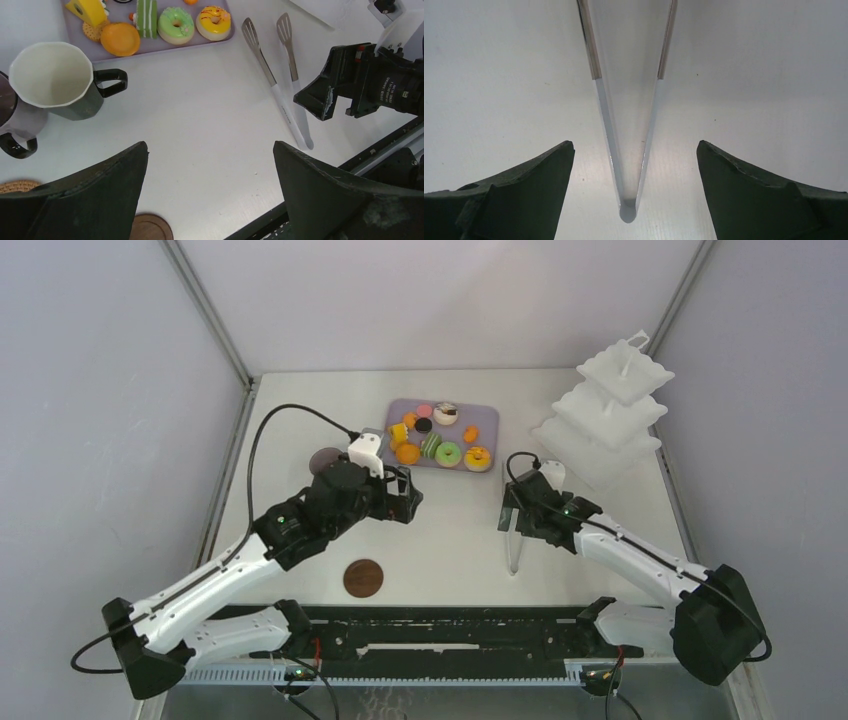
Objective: Serve the afternoon tea
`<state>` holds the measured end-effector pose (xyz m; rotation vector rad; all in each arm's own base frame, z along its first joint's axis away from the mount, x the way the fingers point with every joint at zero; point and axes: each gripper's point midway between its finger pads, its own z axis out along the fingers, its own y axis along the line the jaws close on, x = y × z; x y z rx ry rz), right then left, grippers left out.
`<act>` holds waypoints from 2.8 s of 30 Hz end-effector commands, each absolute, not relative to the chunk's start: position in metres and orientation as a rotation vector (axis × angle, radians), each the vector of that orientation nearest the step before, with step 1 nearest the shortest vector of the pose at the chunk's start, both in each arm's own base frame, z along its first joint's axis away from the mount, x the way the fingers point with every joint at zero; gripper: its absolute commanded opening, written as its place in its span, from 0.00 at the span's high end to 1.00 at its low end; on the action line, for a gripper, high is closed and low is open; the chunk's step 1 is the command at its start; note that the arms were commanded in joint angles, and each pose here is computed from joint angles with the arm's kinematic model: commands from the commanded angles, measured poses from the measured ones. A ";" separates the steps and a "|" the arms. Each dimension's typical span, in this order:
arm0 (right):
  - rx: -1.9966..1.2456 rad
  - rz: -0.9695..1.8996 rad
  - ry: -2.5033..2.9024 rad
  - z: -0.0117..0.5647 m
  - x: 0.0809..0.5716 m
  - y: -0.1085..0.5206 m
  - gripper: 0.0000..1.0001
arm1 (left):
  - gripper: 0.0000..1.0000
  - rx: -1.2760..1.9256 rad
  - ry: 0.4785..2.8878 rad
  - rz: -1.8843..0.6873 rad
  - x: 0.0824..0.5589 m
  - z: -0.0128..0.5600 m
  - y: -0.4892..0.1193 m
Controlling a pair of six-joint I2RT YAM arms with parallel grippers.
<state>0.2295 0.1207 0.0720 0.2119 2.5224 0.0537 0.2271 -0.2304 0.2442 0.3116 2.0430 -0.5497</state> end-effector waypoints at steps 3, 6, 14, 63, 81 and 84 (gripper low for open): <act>0.224 -0.036 2.358 0.094 0.247 0.121 0.00 | 0.00 0.285 1.968 -0.521 0.232 0.270 -0.220; 0.186 -0.054 2.365 0.094 0.249 0.127 0.00 | 0.00 0.250 1.950 -0.511 0.232 0.269 -0.213; 0.180 0.034 2.468 0.068 0.256 0.146 0.00 | 0.00 0.207 1.914 -0.485 0.231 0.272 -0.199; -0.283 0.306 2.727 0.158 0.250 0.166 0.61 | 0.00 0.220 1.965 -0.269 0.245 0.269 -0.181; -0.209 0.328 2.677 0.176 0.302 0.161 0.55 | 0.00 0.193 1.986 -0.297 0.238 0.261 -0.175; -0.217 0.316 2.705 0.166 0.304 0.160 0.55 | 0.00 0.186 1.987 -0.296 0.237 0.260 -0.173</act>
